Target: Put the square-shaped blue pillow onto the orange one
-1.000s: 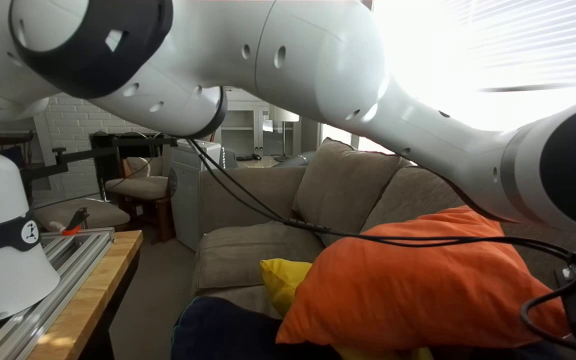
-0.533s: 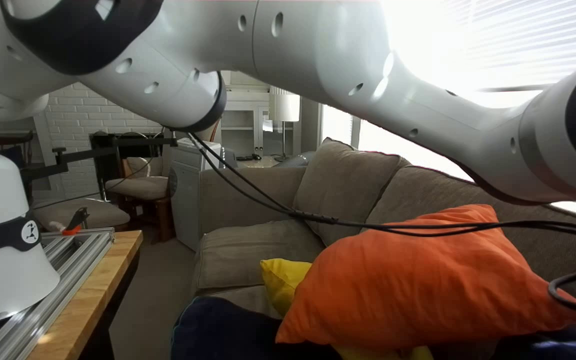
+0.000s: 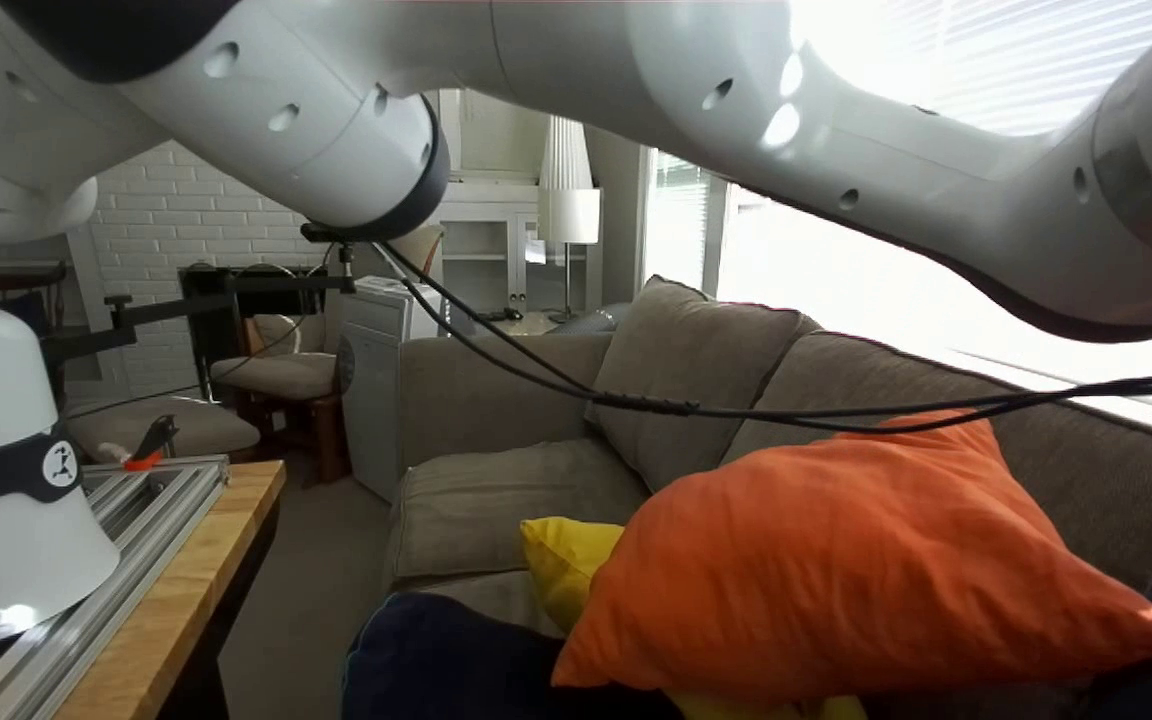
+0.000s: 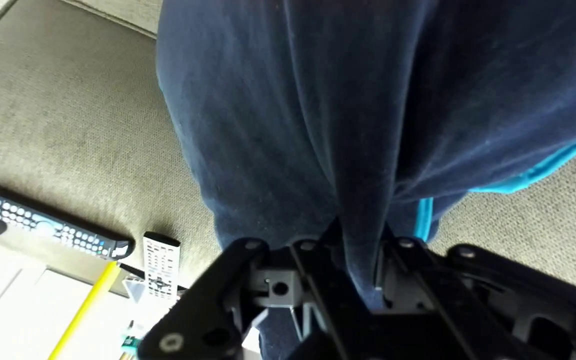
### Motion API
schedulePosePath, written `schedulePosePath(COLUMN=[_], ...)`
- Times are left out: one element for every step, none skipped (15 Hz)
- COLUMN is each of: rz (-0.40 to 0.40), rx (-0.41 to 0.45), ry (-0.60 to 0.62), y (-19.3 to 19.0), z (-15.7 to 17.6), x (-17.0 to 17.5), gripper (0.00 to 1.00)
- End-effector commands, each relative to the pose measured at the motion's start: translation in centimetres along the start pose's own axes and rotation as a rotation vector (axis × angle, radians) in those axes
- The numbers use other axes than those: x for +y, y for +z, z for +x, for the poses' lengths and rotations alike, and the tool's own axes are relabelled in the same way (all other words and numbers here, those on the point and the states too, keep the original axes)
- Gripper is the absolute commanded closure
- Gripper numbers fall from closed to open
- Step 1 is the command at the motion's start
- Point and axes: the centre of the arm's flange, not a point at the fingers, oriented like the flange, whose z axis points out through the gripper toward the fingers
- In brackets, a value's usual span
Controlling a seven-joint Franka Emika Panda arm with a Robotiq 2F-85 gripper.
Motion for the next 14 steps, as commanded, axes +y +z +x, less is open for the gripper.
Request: schedulePosePath(rz=[-0.024,-0.025,-0.024,-0.022,-0.022,-0.021,-0.020,-0.016,-0.018,-0.015,-0.008,-0.002,0.004,0.016], rx=[0.039,0.044,0.050,0.053,0.063,0.072,0.079,0.088,0.099,0.111,0.117,0.126,0.133,0.133], ry=[0.059,0.068,0.073,0.078,0.082,0.088,0.092,0.093,0.093,0.093,0.090,0.084,0.080,0.069], y=[-3.2,-3.4,-3.7,-4.0,-4.5,-5.0,-5.8,-6.5,-7.3,-8.3,-9.1,-10.1,-11.2,-12.0], z=[1.9,2.2,2.6,2.8,2.9,3.0,3.2,3.4,3.6,3.9,4.1,4.3,4.6,4.7], x=[1.2,1.3,1.4,1.5,1.6,1.8,1.9,2.1,2.2,2.3,2.4,2.4,2.4,2.4], gripper=[0.98,0.98,0.98,0.98,0.98,0.98,0.98,0.98,0.98,0.98,0.98,0.98,0.98,0.98])
